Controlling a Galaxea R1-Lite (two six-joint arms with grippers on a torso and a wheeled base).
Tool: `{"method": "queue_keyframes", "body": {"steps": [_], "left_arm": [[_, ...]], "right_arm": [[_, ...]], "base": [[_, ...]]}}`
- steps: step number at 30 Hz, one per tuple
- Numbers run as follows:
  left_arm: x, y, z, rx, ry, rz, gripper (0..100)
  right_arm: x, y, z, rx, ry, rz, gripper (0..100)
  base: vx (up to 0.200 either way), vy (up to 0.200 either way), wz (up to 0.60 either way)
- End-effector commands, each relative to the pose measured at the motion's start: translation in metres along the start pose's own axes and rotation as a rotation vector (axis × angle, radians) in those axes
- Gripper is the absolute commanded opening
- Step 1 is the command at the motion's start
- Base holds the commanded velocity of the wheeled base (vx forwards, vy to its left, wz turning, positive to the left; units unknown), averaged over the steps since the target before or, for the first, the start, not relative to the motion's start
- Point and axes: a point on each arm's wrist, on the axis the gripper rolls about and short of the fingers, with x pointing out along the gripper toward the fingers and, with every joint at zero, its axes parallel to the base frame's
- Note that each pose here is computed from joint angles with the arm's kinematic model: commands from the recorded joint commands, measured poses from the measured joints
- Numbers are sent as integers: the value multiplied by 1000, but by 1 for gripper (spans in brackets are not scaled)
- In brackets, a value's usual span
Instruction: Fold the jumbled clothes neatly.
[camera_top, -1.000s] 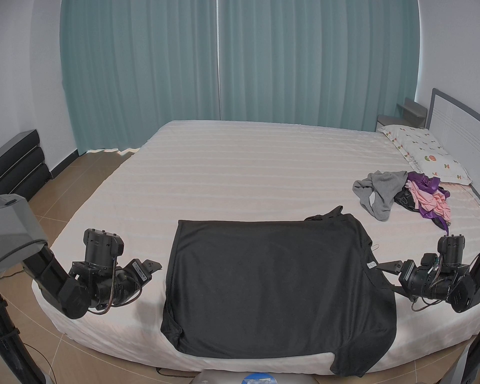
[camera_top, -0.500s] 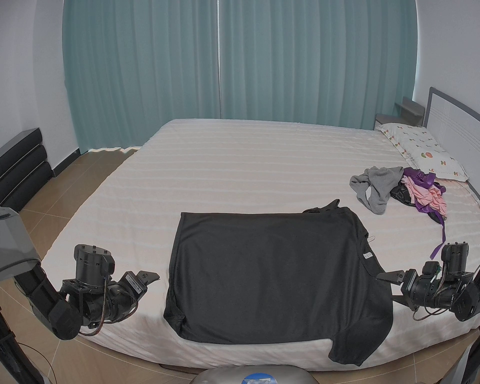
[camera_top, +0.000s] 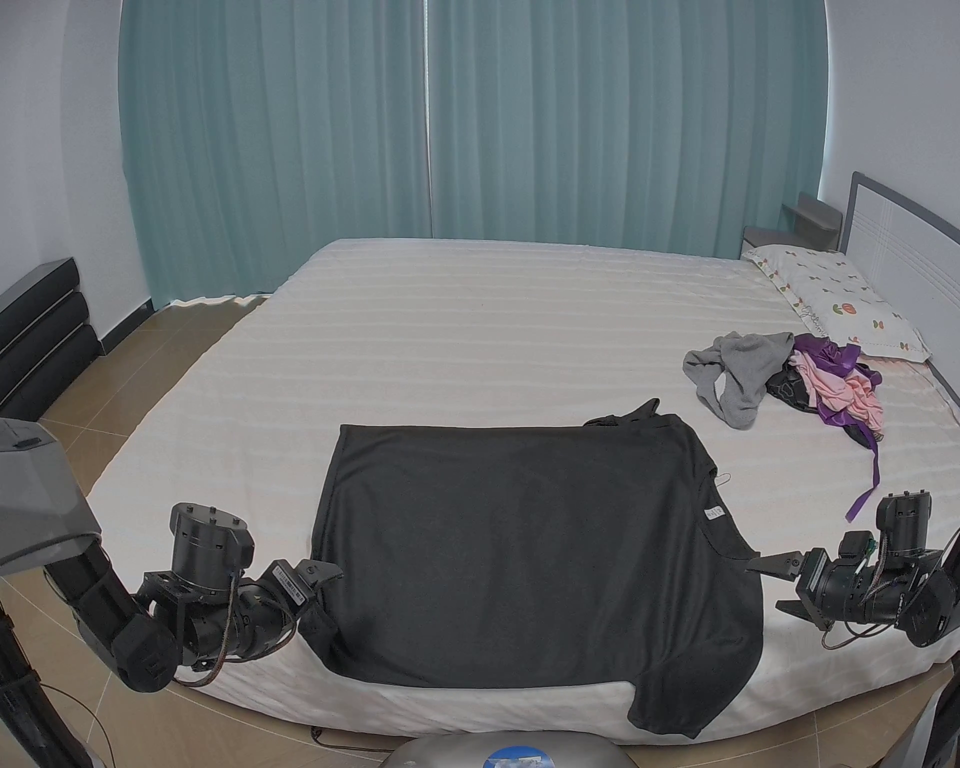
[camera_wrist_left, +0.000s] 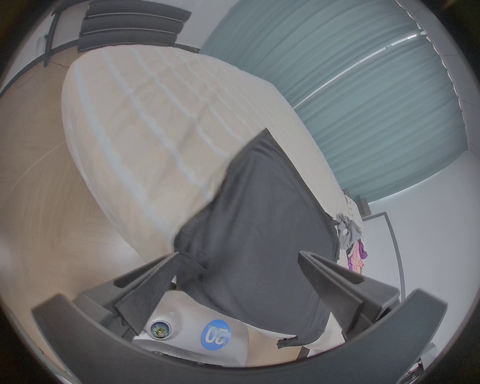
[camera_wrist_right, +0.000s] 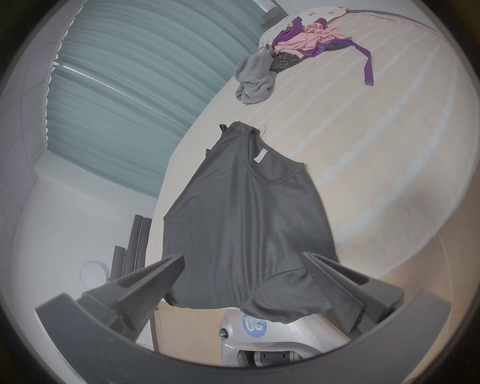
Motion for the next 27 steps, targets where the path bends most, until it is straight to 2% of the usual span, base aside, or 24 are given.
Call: {"method": "queue_keyframes", "body": {"steps": [1,4,8,12,21,27], "left_arm": [[7,-5,-9,1,28,-5,100],[14,-11,-14,-14,49,-15,100],[33,-10,-19,2,55,21,100],[56,-2,-23,14,4,41,100],[59,8,-20,26,-20,68,100],[42,32,-12,41,-62,171,100]], "right_arm": [[3,1,-4,-8,24,0,100],[5,1,-7,-12,37,-7,100],[6,1,-8,-12,40,-12,100],[5,1,-8,-12,39,-14,100],[5,1,-9,-10,41,-15,100],[5,0,-9,-11,44,-16,100]], "base": [[0,0,0],[0,0,0],[0,0,0],[0,0,0],[0,0,0],[0,0,0]]}}
